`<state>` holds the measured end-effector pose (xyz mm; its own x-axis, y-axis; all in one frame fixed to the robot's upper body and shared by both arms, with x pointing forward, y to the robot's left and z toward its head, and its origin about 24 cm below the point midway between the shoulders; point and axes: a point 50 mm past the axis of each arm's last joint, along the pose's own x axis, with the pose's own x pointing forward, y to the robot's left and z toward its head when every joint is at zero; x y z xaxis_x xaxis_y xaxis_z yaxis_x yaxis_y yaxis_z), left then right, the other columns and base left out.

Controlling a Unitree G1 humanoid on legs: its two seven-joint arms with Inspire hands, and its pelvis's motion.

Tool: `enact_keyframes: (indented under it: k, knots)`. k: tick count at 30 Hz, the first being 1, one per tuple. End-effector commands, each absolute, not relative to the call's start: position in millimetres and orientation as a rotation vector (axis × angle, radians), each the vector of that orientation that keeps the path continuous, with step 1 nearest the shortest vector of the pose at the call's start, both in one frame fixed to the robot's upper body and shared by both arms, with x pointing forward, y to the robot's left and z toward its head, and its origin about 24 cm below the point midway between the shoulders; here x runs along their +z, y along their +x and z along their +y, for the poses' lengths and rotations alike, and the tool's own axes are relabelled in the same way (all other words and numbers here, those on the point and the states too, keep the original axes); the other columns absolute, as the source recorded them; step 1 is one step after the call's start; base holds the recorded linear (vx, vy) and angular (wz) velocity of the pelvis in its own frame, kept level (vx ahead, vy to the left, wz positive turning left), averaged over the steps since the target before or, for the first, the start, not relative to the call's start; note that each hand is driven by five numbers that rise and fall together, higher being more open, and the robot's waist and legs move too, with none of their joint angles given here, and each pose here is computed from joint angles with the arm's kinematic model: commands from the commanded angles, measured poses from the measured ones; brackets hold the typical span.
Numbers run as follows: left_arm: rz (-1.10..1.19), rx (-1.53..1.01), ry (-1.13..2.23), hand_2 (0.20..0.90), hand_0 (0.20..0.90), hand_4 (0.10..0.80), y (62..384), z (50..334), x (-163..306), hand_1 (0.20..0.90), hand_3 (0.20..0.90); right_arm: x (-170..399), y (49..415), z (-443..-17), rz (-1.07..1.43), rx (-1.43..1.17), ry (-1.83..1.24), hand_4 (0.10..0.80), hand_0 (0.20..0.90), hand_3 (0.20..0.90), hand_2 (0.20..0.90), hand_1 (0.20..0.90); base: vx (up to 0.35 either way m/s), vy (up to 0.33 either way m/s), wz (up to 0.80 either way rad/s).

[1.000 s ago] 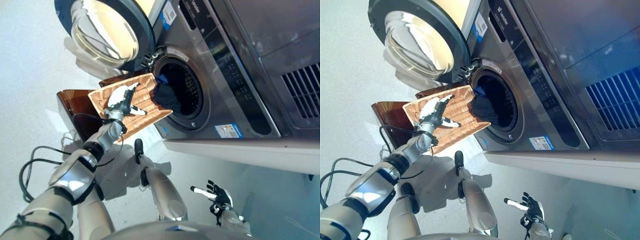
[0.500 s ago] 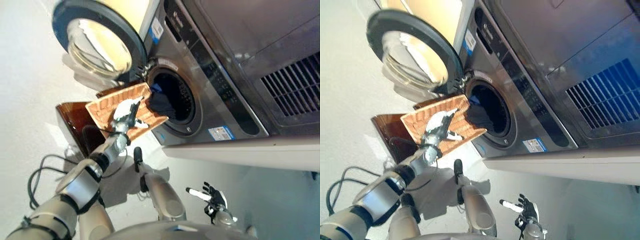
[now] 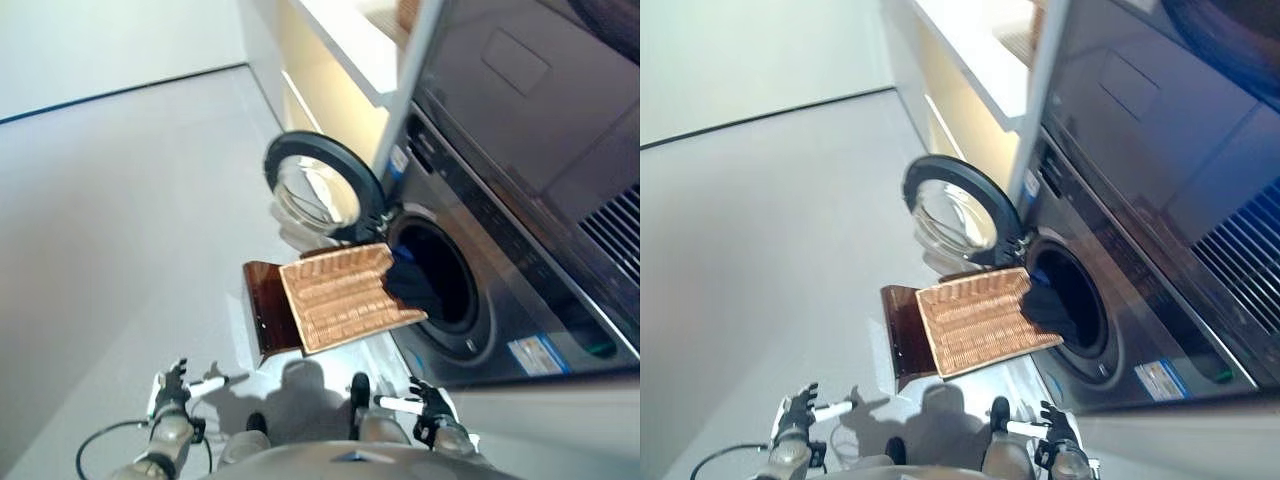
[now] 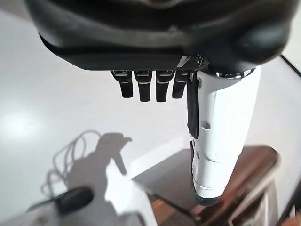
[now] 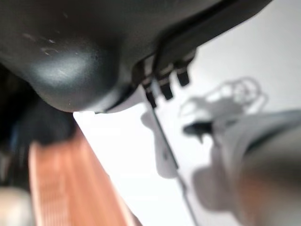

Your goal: Pick up the clothes and place them into the washing machine

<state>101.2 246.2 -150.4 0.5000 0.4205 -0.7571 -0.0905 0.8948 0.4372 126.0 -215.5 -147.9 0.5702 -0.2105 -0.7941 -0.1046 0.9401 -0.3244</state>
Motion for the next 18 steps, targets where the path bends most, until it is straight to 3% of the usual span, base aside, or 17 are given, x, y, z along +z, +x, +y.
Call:
enact_keyframes:
  k: [1,10,14,18]
  knots:
    - [0.915,0.298,0.372,0.9,0.9,0.8,124,255,-141,0.9,0.9,-105,196,-220,0.651,-0.01,-0.465,0.8,0.9,0.9,0.9,0.9,0.07,-0.046,0.94]
    - [1.016,0.331,0.376,0.9,0.9,0.8,79,282,-143,0.9,0.9,-30,290,-236,0.328,0.129,-1.108,0.8,0.9,0.9,0.9,0.9,0.022,-0.014,0.57]
    - [0.993,0.318,0.37,0.9,0.9,0.8,90,280,-141,0.9,0.9,-27,302,-255,0.411,0.102,-1.313,0.8,0.9,0.9,0.9,0.9,-0.105,-0.007,0.29]
    - [0.846,0.346,0.283,0.9,0.9,0.8,130,272,-129,0.9,0.9,-1,317,-287,0.458,0.034,-1.578,0.8,0.9,0.9,0.9,0.9,-0.165,0.023,0.32]
